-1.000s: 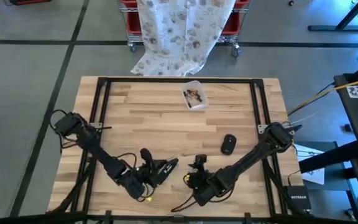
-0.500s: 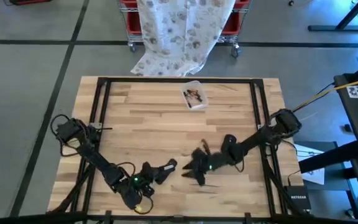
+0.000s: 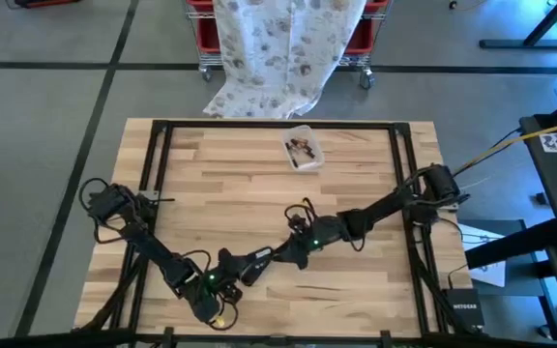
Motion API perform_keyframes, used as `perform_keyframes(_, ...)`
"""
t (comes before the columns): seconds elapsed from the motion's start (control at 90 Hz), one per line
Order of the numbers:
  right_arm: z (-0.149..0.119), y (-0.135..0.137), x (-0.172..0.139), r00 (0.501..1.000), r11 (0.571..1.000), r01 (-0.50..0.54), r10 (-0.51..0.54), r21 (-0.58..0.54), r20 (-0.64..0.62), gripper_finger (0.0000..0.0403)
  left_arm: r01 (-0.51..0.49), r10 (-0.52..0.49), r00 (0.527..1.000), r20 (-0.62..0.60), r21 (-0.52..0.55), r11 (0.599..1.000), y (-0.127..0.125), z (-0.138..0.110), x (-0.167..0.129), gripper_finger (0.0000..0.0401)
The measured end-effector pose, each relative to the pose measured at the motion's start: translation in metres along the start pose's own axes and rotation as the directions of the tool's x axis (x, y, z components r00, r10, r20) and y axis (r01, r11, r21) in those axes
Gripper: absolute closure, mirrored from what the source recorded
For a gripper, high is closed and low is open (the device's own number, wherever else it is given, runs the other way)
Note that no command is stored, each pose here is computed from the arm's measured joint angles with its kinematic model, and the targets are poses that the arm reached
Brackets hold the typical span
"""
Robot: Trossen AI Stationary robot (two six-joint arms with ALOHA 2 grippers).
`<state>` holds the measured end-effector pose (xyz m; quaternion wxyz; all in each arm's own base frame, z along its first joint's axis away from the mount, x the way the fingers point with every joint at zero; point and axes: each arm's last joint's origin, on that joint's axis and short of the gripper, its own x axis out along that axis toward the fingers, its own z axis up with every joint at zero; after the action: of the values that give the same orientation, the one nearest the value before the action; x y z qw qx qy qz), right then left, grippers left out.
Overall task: Insert battery
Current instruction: Close the remote control cover
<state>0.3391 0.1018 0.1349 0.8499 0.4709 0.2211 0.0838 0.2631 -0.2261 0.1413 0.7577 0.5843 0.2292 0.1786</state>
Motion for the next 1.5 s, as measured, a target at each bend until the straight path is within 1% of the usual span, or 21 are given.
perform_keyframes(0.044, 0.0, -0.003, 0.001, 1.0, 1.0, 0.011, -0.011, 0.007, -0.002, 0.0194, -0.008, 0.008, 1.0, -0.002, -0.016, 1.0, 0.001, 0.001, 0.0, 0.0401)
perform_keyframes(0.089, 0.0, -0.004, 0.002, 1.0, 1.0, 0.001, -0.001, 0.008, 0.002, 0.0194, -0.013, 0.013, 1.0, -0.003, -0.027, 1.0, 0.002, 0.001, 0.0, 0.0401)
perform_keyframes(0.211, 0.0, -0.006, 0.004, 1.0, 1.0, -0.005, 0.005, 0.007, 0.027, 0.0194, -0.012, 0.011, 1.0, -0.002, -0.029, 1.0, 0.001, 0.001, -0.001, 0.0401)
perform_keyframes(0.311, 0.004, -0.003, 0.003, 0.997, 0.999, -0.038, 0.038, -0.001, 0.059, 0.0194, -0.009, 0.009, 1.0, 0.001, -0.037, 0.999, 0.001, 0.001, -0.001, 0.0401)
perform_keyframes(0.389, 0.007, -0.004, 0.003, 0.997, 0.999, -0.041, 0.041, 0.0, 0.072, 0.0194, -0.008, 0.008, 1.0, 0.002, -0.043, 0.999, 0.001, 0.001, -0.001, 0.0401)
perform_keyframes(0.478, 0.01, -0.005, 0.003, 0.996, 0.999, -0.045, 0.044, 0.009, 0.08, 0.0202, -0.007, 0.007, 1.0, 0.002, -0.042, 0.999, 0.001, 0.001, -0.001, 0.0401)
perform_keyframes(0.556, 0.011, -0.006, 0.002, 0.996, 0.999, -0.046, 0.045, 0.011, 0.073, 0.0222, -0.01, 0.01, 1.0, -0.001, -0.044, 0.999, 0.001, 0.001, -0.001, 0.0401)
perform_keyframes(0.833, 0.011, -0.006, 0.002, 0.996, 0.999, -0.038, 0.037, 0.011, 0.078, 0.032, -0.017, 0.016, 1.0, -0.017, -0.058, 0.998, 0.002, 0.0, 0.004, 0.0401)
perform_keyframes(1.011, 0.011, -0.007, 0.002, 0.996, 0.999, -0.031, 0.032, -0.013, 0.083, 0.0372, -0.017, 0.016, 1.0, -0.023, -0.056, 0.998, 0.003, -0.001, 0.006, 0.0401)
perform_keyframes(1.078, 0.011, -0.006, 0.002, 0.996, 0.999, -0.043, 0.045, -0.031, 0.083, 0.0392, -0.015, 0.013, 1.0, -0.021, -0.081, 0.997, 0.003, -0.001, 0.007, 0.0401)
perform_keyframes(1.133, 0.011, -0.004, 0.002, 0.995, 0.998, -0.051, 0.055, -0.048, 0.086, 0.04, -0.017, 0.014, 1.0, -0.026, -0.089, 0.996, 0.003, -0.001, 0.008, 0.0401)
perform_keyframes(1.244, 0.011, -0.004, 0.002, 0.995, 0.997, -0.054, 0.058, -0.053, 0.082, 0.0394, -0.025, 0.022, 0.999, -0.032, -0.09, 0.996, 0.003, -0.001, 0.008, 0.0401)
perform_keyframes(1.344, 0.011, -0.003, 0.002, 0.995, 0.995, -0.07, 0.074, -0.064, 0.06, 0.0381, -0.066, 0.064, 0.996, -0.067, -0.031, 0.997, 0.004, -0.002, 0.004, 0.0401)
perform_keyframes(1.422, 0.009, -0.004, 0.001, 0.996, 0.995, -0.083, 0.085, -0.063, 0.026, 0.036, -0.106, 0.109, 0.989, -0.098, 0.033, 0.994, 0.004, -0.002, -0.002, 0.0401)
perform_keyframes(1.5, 0.006, -0.006, 0.001, 0.997, 0.995, -0.073, 0.073, -0.067, -0.004, 0.0327, -0.127, 0.135, 0.985, -0.111, 0.074, 0.989, 0.004, -0.001, -0.008, 0.0401)
